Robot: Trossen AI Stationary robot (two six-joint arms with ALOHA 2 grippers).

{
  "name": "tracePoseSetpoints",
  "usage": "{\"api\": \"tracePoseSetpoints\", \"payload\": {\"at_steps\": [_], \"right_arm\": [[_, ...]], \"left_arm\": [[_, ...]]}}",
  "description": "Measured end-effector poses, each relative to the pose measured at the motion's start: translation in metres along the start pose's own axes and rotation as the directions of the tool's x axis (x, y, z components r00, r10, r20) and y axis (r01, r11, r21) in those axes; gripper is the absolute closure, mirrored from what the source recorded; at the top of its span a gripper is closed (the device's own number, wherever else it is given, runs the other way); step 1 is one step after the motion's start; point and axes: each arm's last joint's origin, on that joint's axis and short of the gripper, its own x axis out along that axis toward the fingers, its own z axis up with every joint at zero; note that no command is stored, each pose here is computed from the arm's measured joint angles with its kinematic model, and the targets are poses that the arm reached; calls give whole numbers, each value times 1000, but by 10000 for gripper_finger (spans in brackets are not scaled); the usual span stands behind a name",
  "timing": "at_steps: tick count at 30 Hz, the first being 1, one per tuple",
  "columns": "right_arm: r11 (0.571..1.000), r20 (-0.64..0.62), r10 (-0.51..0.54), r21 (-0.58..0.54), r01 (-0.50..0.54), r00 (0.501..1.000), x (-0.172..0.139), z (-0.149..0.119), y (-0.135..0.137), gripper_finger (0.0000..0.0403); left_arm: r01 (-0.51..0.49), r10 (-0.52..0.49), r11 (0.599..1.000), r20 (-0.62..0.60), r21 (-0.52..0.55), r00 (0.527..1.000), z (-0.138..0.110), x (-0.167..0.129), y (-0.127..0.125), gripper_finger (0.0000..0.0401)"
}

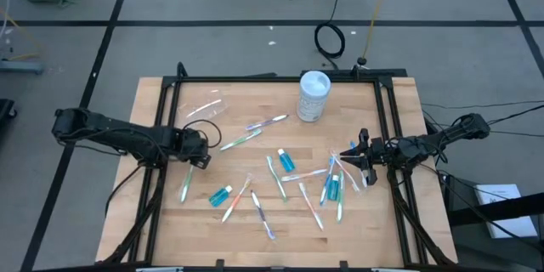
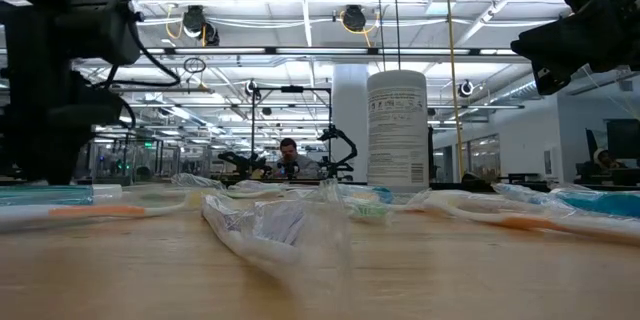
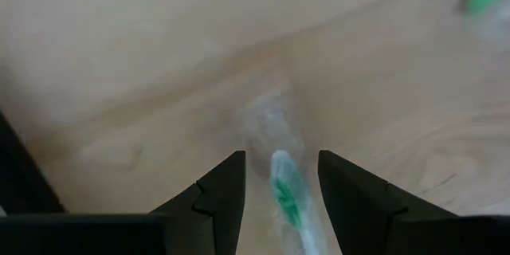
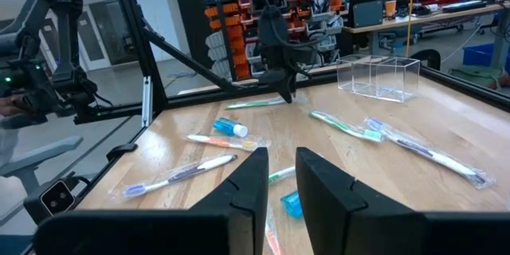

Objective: Pick & Place toothbrushing station
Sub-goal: Put the green toothbrush into the transparent organizer

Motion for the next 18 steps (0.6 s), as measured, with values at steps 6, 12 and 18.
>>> {"api": "tracePoseSetpoints", "payload": {"at_steps": [6,12,18], "right_arm": [[1000,0,1,0,-1,1000,0,0,0,344],[1000,0,1,0,-1,1000,0,0,0,344],[1000,1,0,1,0,1000,0,0,0,344]], "left_arm": [[11,-10,1000,23,-26,1000,-1,0,-2,240],[62,-62,998,-11,-27,998,-6,-1,-7,240],[79,-79,997,-62,-5,995,-14,-2,-10,240]]}}
